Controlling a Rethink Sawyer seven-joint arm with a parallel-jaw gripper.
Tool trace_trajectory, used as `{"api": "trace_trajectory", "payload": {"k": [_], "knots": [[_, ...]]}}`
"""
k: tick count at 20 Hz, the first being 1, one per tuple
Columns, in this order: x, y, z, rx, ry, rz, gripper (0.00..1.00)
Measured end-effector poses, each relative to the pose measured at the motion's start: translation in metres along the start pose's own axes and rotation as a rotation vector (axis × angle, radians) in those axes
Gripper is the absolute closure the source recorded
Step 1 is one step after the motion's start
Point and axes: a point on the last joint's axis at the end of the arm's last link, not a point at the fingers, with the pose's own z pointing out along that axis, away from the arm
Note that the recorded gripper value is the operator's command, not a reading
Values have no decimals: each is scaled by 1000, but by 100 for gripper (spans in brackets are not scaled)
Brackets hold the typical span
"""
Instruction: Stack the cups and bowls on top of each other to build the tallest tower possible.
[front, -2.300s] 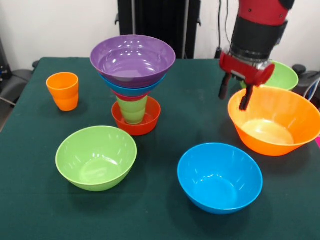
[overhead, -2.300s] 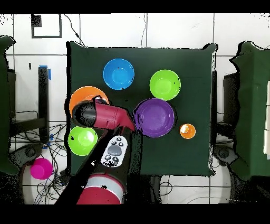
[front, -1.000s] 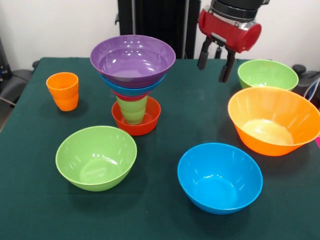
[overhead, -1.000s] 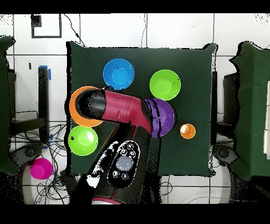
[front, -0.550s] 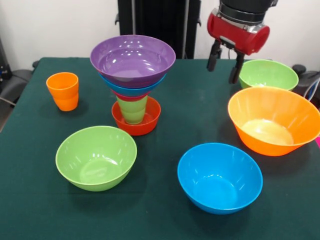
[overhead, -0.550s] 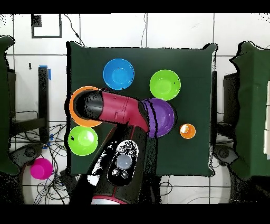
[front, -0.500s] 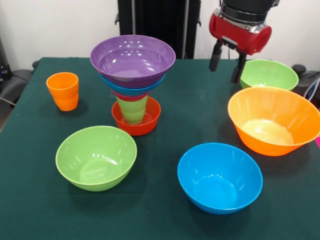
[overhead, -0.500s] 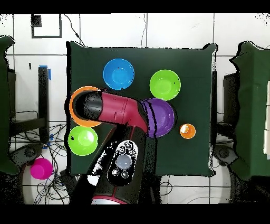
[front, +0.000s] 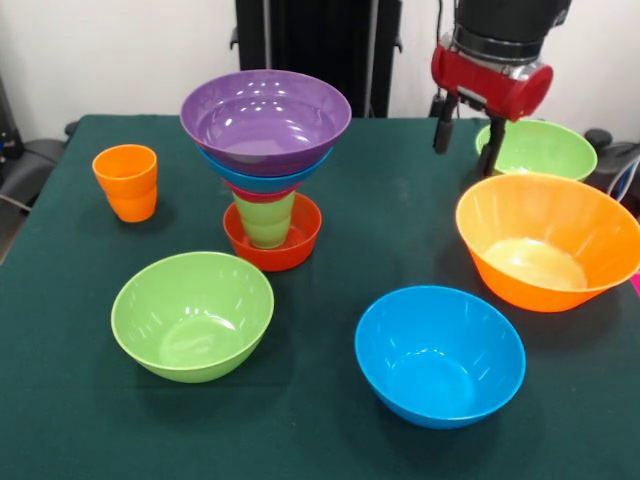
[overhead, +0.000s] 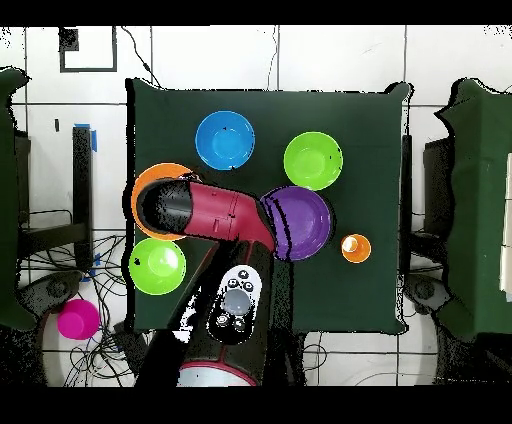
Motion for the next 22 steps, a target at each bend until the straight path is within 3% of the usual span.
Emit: {"api": "trace_trajectory", "payload": {"k": [7,14,22], "knots": [[-16,-3,26,-58,-47,29,0],[-28,-11,63,-78,-81,52,0],[-17,-13,83,-70,-65,45,0]]}}
